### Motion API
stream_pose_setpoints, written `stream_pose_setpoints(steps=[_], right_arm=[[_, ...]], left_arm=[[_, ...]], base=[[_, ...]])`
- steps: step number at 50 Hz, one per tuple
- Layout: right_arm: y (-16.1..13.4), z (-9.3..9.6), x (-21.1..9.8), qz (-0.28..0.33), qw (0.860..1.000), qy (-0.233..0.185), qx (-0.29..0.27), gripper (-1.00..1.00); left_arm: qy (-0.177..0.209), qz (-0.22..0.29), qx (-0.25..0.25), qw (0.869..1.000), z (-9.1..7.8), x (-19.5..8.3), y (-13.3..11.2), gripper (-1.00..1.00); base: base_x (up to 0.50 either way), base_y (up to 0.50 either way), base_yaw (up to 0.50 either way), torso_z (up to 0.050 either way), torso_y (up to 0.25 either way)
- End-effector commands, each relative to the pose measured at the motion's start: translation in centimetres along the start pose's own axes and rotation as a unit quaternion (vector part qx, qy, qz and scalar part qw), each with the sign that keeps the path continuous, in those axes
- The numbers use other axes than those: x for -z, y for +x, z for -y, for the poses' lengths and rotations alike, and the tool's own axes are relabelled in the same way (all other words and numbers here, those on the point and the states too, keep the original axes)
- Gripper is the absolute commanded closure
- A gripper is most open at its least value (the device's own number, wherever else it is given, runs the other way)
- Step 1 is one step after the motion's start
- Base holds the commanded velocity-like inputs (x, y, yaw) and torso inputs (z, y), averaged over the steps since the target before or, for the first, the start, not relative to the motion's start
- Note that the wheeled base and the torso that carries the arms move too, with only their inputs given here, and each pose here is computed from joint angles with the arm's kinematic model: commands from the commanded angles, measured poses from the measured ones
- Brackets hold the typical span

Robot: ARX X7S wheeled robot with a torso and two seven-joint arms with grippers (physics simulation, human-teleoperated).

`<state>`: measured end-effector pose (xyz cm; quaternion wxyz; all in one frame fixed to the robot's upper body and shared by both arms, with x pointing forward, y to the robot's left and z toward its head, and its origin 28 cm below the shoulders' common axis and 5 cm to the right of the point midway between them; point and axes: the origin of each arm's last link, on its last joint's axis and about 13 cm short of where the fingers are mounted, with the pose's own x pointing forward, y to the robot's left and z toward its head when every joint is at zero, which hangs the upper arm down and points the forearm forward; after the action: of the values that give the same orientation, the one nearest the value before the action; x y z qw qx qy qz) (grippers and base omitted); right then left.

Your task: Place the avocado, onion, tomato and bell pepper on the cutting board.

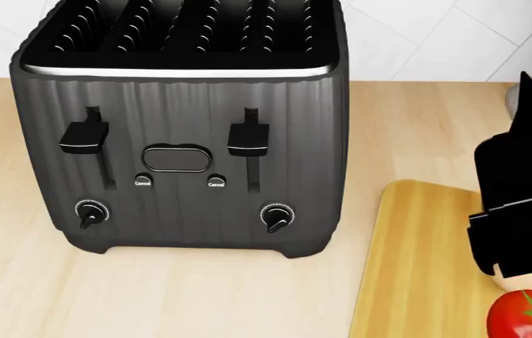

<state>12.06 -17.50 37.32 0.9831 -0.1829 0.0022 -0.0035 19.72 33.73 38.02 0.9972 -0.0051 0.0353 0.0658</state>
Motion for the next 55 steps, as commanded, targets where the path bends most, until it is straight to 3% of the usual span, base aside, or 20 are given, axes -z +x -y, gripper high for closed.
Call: stream_pose_setpoints(steps=[1,12,30,33,46,55], right_arm=[[0.0,0.1,0.0,0.013,1.0,0.001,0.006,-1.0],[0.3,0.0,0.2,0.014,1.0,0.002,0.003,-1.0],[0.2,0.0,0.4,0.013,1.0,0.001,0.003,-1.0],[0.4,0.0,0.4,0.012,1.0,0.002,0.003,-1.0],[0.3,0.1,0.1,0.013,1.0,-0.001,0.004,-1.0],[0.9,-0.1,0.5,0.01,1.0,0.002,-0.001,-1.0]], left_arm=[[0.015,-0.066,0.013,0.998,-1.0,-0.1,-3.9,-1.0],[0.025,-0.064,-0.027,0.997,-2.1,0.0,-4.3,-1.0],[0.028,-0.096,-0.097,0.99,-4.2,1.1,-1.8,-1.0],[0.02,-0.113,-0.094,0.989,-4.5,1.5,-1.7,-1.0],[0.06,-0.149,-0.112,0.981,-5.0,2.6,-3.2,-1.0],[0.052,-0.161,-0.109,0.98,-5.1,3.4,-3.5,-1.0]], base=[[0.0,0.0,0.0,0.0,0.0],[0.0,0.0,0.0,0.0,0.0],[0.0,0.0,0.0,0.0,0.0],[0.0,0.0,0.0,0.0,0.0],[0.0,0.0,0.0,0.0,0.0],[0.0,0.0,0.0,0.0,0.0]])
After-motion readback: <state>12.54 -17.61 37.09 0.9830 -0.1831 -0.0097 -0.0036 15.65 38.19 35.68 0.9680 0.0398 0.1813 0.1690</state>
